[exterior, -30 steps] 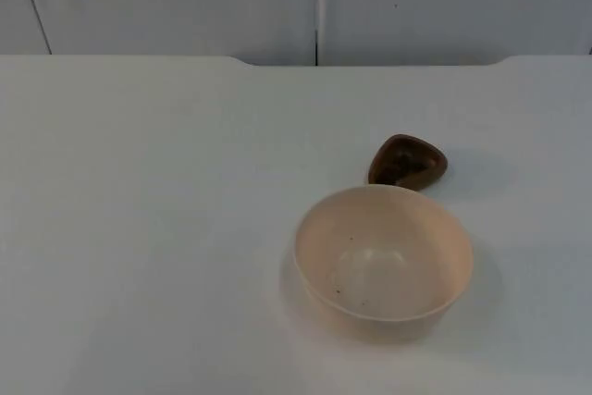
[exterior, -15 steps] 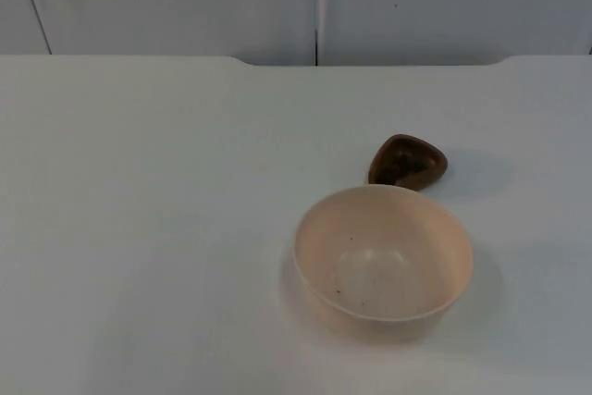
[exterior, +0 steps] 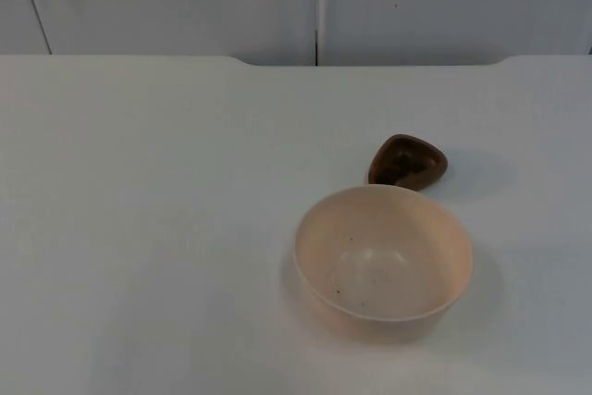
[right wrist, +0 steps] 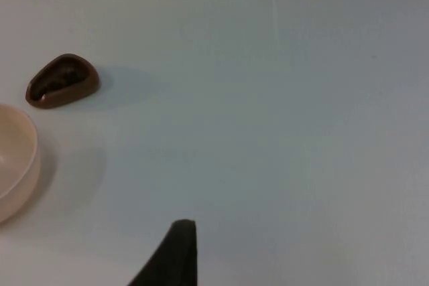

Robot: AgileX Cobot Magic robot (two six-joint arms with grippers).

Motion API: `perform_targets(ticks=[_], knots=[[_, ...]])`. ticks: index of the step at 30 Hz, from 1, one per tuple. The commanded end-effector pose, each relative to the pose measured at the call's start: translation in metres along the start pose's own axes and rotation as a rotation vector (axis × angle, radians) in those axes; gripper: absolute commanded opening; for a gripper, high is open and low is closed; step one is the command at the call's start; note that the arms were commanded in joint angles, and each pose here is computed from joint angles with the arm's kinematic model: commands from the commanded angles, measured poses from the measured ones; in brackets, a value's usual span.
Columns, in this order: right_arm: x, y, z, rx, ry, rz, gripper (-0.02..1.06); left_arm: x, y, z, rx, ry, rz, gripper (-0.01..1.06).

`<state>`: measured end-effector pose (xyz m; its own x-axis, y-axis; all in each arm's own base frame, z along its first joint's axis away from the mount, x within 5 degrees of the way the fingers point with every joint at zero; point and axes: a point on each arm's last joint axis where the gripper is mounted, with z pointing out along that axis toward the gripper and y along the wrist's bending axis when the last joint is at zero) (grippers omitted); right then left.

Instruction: Pick up the bowl with the left hand and pour the coffee beans from the cup into the bowl with the right hand.

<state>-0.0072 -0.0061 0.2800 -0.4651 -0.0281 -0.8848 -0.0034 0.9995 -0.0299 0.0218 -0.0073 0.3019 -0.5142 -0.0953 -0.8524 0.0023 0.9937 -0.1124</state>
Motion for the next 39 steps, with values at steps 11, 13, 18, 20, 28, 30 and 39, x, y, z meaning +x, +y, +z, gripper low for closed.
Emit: perform_targets(ticks=[11, 13, 18, 20, 28, 30, 39], knots=[[0.000, 0.000, 0.000, 0.008, -0.009, -0.002, 1.05, -0.023, -0.007, 0.036, 0.079, 0.099, -0.066, 1.05], [0.000, 0.000, 0.000, 0.008, -0.009, -0.002, 1.05, -0.028, -0.008, 0.040, 0.094, 0.110, -0.066, 1.05], [0.000, 0.000, 0.000, 0.010, -0.009, -0.006, 1.05, -0.045, -0.010, 0.042, 0.100, 0.115, -0.045, 1.05], [0.000, 0.000, 0.000, 0.010, -0.009, -0.006, 1.05, -0.050, -0.010, 0.042, 0.100, 0.110, -0.039, 1.05], [0.000, -0.001, 0.000, 0.012, -0.009, -0.007, 1.05, -0.078, -0.012, 0.045, 0.102, 0.100, -0.026, 1.05], [0.000, -0.001, 0.000, 0.012, -0.009, -0.007, 1.05, -0.084, -0.012, 0.047, 0.103, 0.108, -0.028, 1.05], [0.000, -0.001, 0.000, 0.012, -0.009, -0.007, 1.05, -0.096, -0.014, 0.058, 0.123, 0.133, -0.019, 1.05]])
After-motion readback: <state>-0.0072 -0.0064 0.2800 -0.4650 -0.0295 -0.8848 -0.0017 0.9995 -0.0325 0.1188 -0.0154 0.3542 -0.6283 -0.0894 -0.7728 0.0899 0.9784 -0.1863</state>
